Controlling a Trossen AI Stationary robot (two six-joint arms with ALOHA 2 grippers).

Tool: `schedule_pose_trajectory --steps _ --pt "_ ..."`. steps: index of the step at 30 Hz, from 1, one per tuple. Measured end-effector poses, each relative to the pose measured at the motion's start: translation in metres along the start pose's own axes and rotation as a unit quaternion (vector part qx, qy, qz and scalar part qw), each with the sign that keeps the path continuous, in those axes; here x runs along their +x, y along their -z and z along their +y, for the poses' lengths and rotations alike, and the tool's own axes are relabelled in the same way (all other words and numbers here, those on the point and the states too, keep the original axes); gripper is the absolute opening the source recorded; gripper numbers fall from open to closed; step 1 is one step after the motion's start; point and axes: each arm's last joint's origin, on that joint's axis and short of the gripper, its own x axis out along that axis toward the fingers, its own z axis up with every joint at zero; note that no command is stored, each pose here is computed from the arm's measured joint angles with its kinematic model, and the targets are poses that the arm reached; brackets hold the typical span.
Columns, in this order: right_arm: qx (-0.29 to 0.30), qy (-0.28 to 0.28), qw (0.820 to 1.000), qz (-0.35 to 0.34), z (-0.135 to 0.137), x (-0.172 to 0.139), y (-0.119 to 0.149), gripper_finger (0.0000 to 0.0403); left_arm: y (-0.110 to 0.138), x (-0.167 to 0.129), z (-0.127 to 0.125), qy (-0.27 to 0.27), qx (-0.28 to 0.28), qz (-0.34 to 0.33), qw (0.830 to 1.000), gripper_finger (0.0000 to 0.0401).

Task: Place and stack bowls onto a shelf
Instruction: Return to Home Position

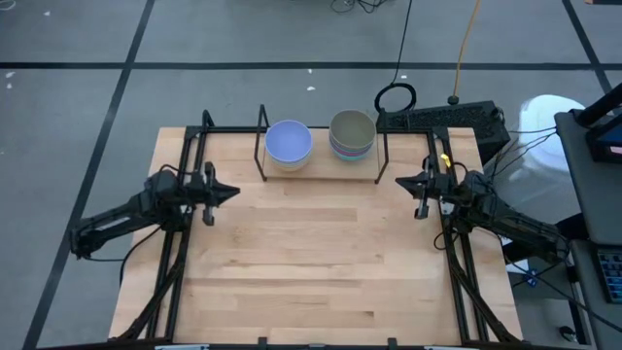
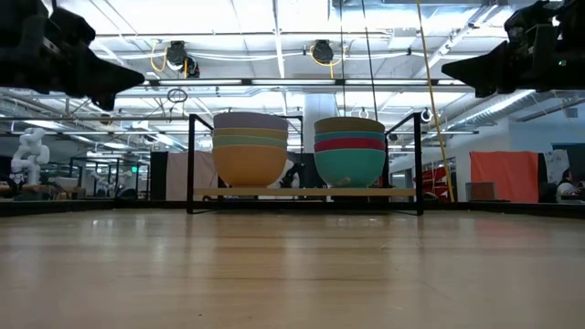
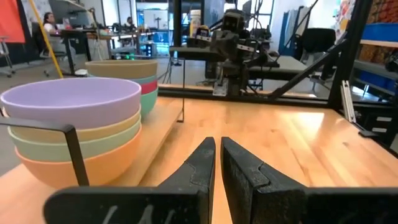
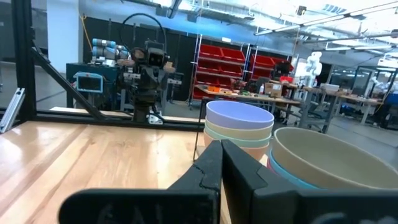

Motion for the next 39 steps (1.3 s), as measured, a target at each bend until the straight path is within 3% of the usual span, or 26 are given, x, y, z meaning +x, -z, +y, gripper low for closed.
schedule_pose_trajectory --steps 6,14,19,29,39 --pt "-0.023 0.003 1.000 -0.021 0.000 0.000 -0.004 0.0002 0.014 0.005 0.002 0.000 -0.001 -0.008 1.000 0.0033" --pt "-0.035 0.002 0.999 -0.017 0.000 0.001 0.003 0.0002 0.014 0.005 0.001 0.002 0.003 -0.012 1.000 0.0033" --pt "-0.041 0.008 0.997 -0.062 0.000 0.000 -0.004 0.0002 0.014 0.005 0.001 0.002 0.003 -0.011 1.000 0.0033" --pt "-0.036 0.007 0.999 -0.041 0.000 0.001 0.000 0.0002 0.014 0.005 0.001 0.002 0.016 -0.011 1.000 0.0033" --pt "-0.008 -0.003 0.999 0.038 0.001 0.001 0.016 0.0002 0.014 0.005 0.001 0.001 0.041 -0.011 0.999 0.0033"
